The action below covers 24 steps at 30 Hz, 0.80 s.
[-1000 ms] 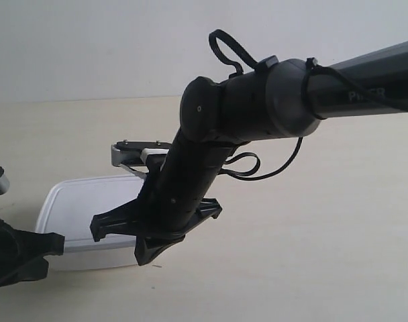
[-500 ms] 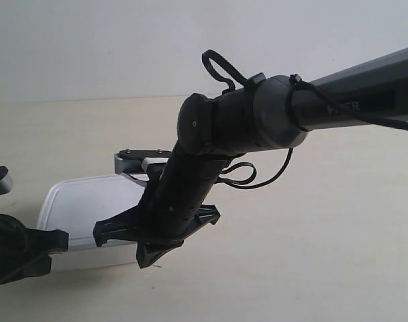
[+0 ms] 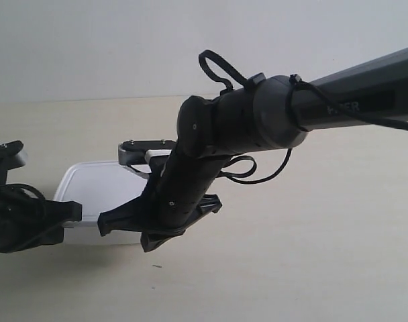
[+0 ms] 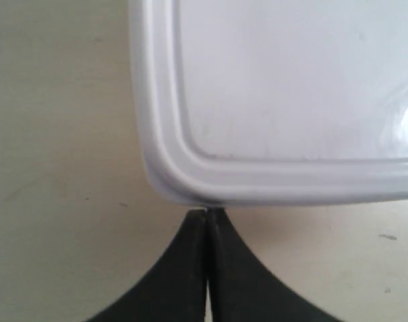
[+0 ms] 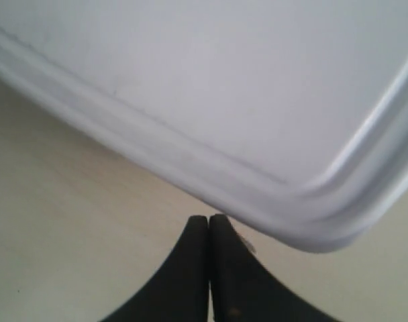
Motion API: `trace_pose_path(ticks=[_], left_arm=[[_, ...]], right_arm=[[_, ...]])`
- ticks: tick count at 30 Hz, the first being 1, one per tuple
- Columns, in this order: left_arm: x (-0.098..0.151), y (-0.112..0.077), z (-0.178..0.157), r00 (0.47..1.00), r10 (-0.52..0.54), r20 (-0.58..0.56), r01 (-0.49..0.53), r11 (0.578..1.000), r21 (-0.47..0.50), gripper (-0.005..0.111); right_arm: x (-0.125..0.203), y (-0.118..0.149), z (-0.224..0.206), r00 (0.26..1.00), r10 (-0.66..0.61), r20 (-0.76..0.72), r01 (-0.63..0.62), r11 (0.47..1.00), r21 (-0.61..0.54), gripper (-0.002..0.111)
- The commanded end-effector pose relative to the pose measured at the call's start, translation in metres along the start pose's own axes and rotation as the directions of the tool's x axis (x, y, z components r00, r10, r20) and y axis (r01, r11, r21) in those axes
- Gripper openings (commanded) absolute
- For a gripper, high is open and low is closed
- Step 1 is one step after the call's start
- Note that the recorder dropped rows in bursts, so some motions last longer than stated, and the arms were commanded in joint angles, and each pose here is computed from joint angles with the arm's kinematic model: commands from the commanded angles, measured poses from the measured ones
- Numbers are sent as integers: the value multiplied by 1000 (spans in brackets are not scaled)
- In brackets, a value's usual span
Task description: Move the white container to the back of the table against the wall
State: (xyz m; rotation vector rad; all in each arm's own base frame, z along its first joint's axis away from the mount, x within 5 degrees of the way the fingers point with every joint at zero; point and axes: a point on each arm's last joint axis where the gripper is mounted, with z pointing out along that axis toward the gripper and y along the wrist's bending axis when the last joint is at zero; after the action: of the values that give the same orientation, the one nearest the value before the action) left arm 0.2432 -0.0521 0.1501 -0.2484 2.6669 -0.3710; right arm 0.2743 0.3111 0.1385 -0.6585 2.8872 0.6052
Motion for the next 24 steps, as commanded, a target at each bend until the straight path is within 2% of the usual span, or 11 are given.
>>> trace_pose_path(ticks=[1, 8, 24], left_arm=[[-6, -2, 7, 1000, 11, 2, -11, 1000, -2, 0], [-14, -4, 13, 1000, 21, 9, -21, 1000, -6, 0], [-34, -9, 26, 997, 73, 28, -72, 997, -12, 0]], right_arm=[[-8, -10, -6, 999, 29, 39, -30, 999, 20, 0], [-18, -35, -12, 994, 84, 64, -86, 996, 31, 0], [-28, -44, -2, 988, 90, 127, -95, 995, 40, 0]])
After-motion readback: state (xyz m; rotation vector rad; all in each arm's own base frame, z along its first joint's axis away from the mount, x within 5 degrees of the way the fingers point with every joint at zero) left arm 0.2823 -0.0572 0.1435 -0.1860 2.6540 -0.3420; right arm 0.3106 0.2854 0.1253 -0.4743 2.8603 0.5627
